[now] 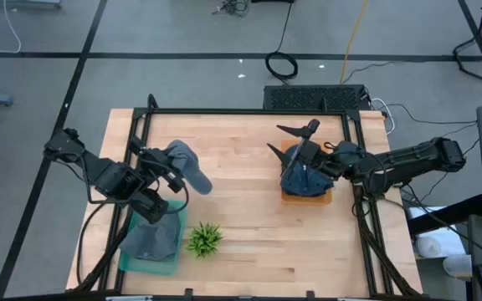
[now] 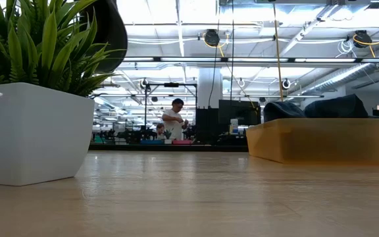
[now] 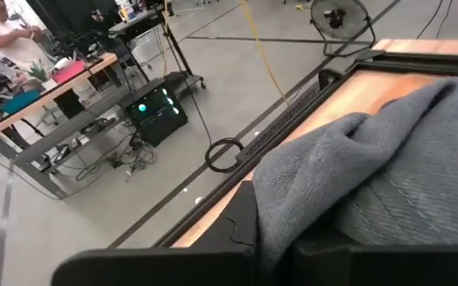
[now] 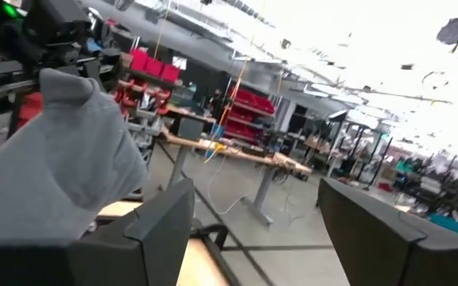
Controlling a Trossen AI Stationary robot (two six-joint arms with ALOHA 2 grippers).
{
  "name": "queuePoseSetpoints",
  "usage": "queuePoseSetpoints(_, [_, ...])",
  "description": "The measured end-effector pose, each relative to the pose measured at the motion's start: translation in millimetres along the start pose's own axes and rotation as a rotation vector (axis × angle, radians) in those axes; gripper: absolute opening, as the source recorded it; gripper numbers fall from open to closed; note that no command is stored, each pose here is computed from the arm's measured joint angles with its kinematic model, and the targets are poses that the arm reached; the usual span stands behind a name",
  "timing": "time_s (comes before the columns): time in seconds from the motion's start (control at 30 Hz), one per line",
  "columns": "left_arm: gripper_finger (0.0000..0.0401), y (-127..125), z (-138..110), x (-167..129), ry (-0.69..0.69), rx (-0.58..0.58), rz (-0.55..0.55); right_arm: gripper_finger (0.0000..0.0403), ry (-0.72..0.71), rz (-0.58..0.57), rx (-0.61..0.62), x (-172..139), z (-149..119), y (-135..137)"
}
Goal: Pick & Place hat
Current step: Put the gray cap into the green bin
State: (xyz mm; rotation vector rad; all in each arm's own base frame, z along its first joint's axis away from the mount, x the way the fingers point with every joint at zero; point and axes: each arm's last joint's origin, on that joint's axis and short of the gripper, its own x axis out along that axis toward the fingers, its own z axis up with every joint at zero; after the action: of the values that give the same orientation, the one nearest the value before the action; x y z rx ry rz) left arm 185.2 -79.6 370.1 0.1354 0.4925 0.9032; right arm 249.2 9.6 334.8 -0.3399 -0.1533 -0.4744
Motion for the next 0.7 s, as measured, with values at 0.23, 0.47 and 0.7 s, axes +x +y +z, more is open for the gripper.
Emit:
queuePoseSetpoints(0.23, [0.0005,28,-14,-2,0.010,-0.032,-0.024,0.0256,0.034,0.016,0.002,-2,-6,2])
queuePoseSetpoints(0.47, [0.0005,61,-38,-4,-0.024,-0.163,-0.058,0.0256,0.040,0.009,-0.006,-1,-7,1])
queuePoseSetpoints(0.7, [0.0005,56,-64,6,0.004,-0.259,-0.033,0.0256,0.041,0.009,-0.009,-1,-7,1])
